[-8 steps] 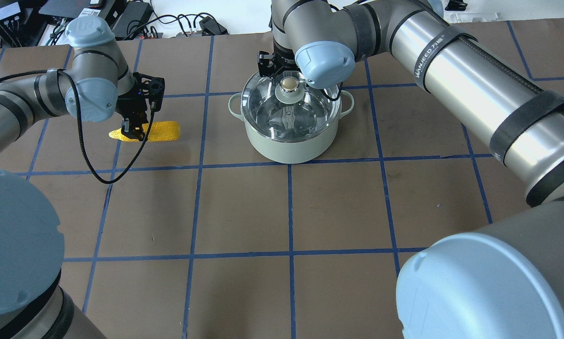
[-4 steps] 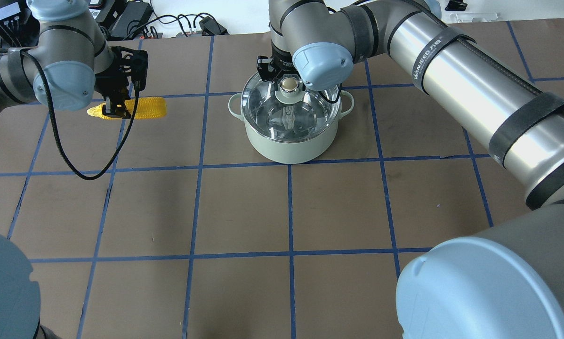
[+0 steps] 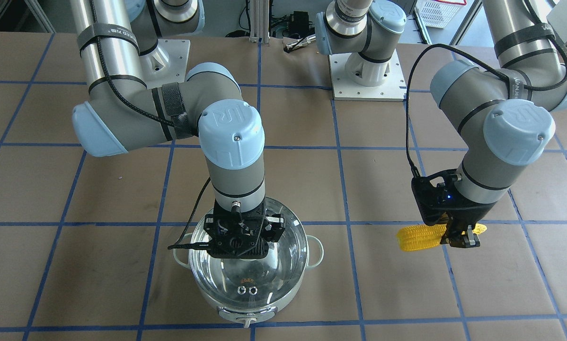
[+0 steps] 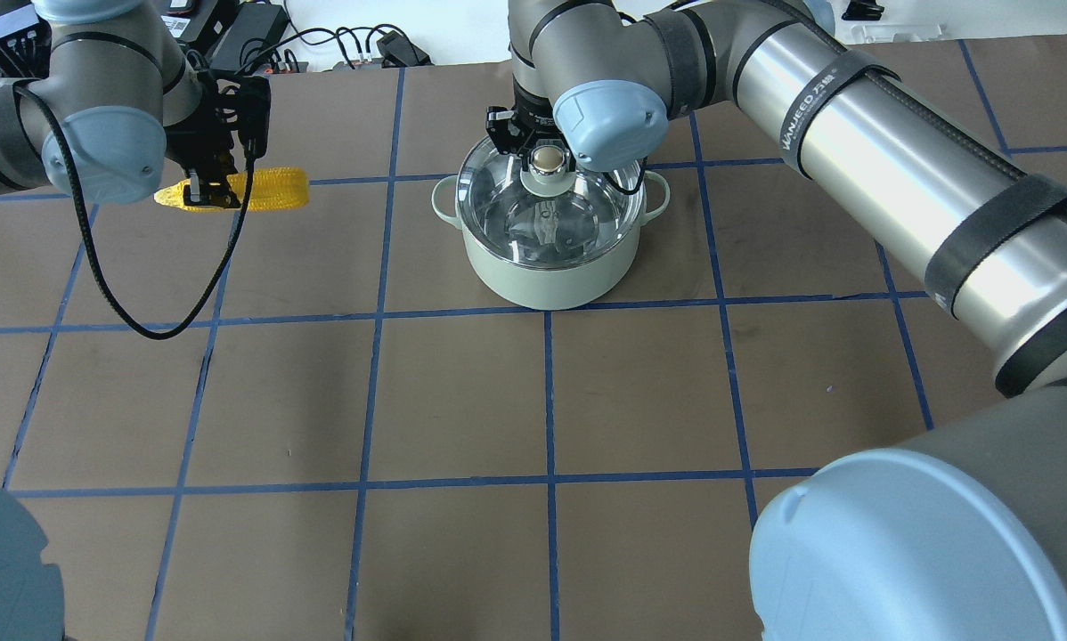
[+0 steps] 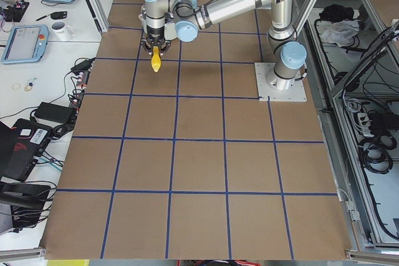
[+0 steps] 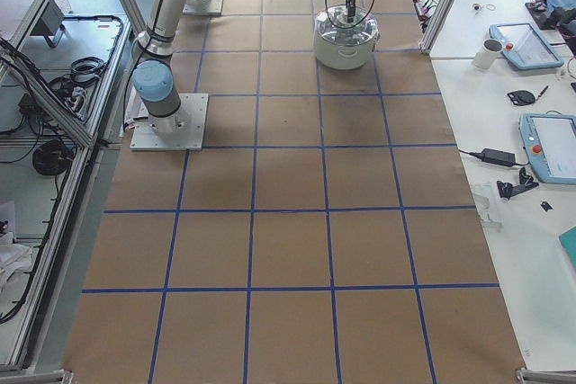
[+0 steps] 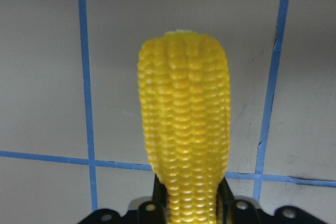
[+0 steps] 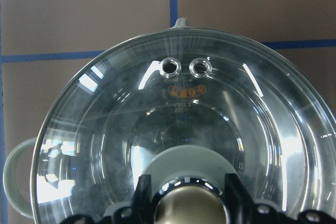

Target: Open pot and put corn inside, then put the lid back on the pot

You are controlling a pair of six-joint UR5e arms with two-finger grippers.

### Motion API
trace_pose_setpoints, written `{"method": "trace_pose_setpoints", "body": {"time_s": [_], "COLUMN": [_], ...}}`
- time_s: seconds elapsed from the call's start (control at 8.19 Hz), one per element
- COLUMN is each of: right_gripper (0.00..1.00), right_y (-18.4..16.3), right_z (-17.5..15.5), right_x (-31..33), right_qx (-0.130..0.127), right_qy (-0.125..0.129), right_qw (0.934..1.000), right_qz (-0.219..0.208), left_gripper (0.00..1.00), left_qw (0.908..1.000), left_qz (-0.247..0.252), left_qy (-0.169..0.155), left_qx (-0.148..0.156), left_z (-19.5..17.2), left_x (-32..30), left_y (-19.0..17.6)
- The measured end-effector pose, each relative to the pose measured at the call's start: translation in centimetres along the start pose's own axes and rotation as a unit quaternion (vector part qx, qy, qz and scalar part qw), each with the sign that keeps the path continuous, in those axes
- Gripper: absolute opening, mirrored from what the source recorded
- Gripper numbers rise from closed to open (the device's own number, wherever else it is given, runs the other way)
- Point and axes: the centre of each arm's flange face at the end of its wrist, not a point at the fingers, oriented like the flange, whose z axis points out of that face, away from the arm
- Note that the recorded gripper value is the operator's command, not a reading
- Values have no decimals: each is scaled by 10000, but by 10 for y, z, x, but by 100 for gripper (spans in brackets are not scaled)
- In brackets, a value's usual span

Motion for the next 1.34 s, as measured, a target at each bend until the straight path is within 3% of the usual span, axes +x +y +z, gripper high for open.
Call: {"method": "trace_pose_setpoints", "body": {"time_s": [0.49,0.73,0.98,1.34], "right_gripper": [33,33,30,30], "right_y": [0,5,24,70], "right_z": [-23,-83,-156,-200], "right_x": [3,28,84,133], "right_qx": [162,282,90,-142], "right_qy": [16,24,11,8], "right_qw": [9999,9995,9999,9990], "right_qz": [0,-127,-141,-414], "left_gripper": [0,0,0,0], "left_qw": [9991,9990,9979,9942], "left_qz": [-409,-432,-623,-853], "left_qy": [-48,-72,-127,-582], "left_qx": [49,60,103,301], "left_z": [-4,-7,-14,-46], "left_x": [2,3,8,20], "left_y": [-19,-30,-64,-143]}}
